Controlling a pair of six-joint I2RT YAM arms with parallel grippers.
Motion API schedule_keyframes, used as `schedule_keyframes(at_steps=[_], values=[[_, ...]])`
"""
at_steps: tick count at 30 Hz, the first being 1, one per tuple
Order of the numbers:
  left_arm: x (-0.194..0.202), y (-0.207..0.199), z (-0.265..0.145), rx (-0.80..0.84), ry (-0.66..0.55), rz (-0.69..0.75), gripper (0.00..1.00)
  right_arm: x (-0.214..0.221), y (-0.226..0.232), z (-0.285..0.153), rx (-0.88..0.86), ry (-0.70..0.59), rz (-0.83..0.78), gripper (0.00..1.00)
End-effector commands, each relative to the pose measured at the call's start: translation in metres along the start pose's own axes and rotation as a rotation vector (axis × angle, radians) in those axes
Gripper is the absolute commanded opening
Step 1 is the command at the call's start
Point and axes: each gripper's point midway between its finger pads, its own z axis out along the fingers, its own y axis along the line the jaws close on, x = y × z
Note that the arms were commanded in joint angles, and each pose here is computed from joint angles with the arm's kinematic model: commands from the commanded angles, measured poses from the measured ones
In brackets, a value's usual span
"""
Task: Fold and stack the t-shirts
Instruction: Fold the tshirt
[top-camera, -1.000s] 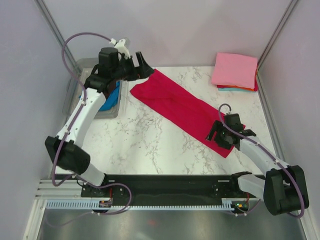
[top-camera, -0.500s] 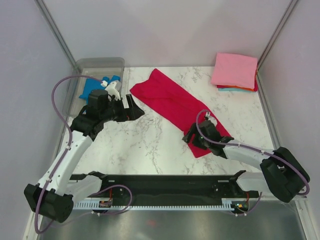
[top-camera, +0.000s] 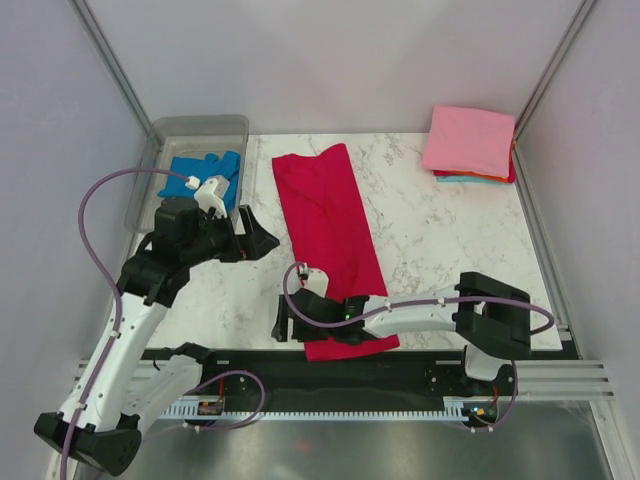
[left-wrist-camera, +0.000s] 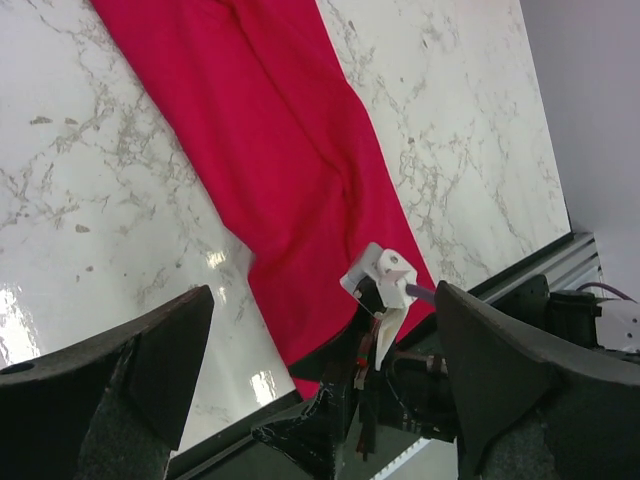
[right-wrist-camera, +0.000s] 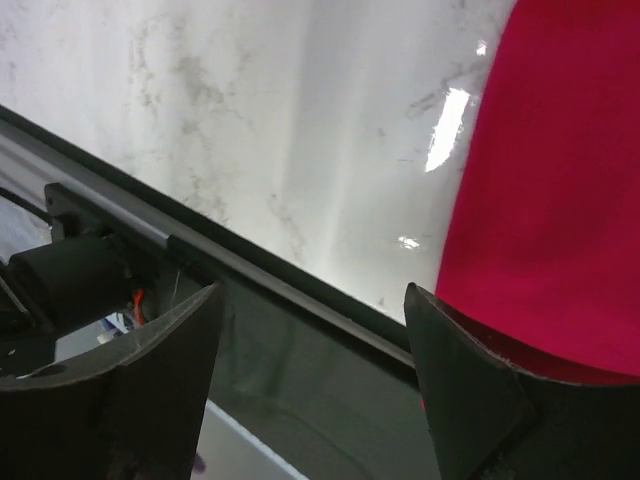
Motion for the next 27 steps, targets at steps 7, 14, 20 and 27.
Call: schedule_keyframes(at_steps=[7,14,20,27], values=[[0.06,-0.004,-0.027,0.054,0.133,-0.046,1.0,-0.087,-0.022,-0.121,0.199,-0.299,-0.177,0.91],[0.144,0.013,-0.006,-0.011,0.306,-0.173,1.0,-0.065,-0.143,-0.156,0.416,-0.357,-0.01,0.9],[0.167,0.011,0.0,-0.059,0.374,-0.211,1.0,-0.046,-0.204,-0.148,0.527,-0.332,0.087,0.77],[0.204,0.014,0.009,-0.109,0.447,-0.229,1.0,-0.035,-0.221,-0.129,0.488,-0.271,0.15,0.65]])
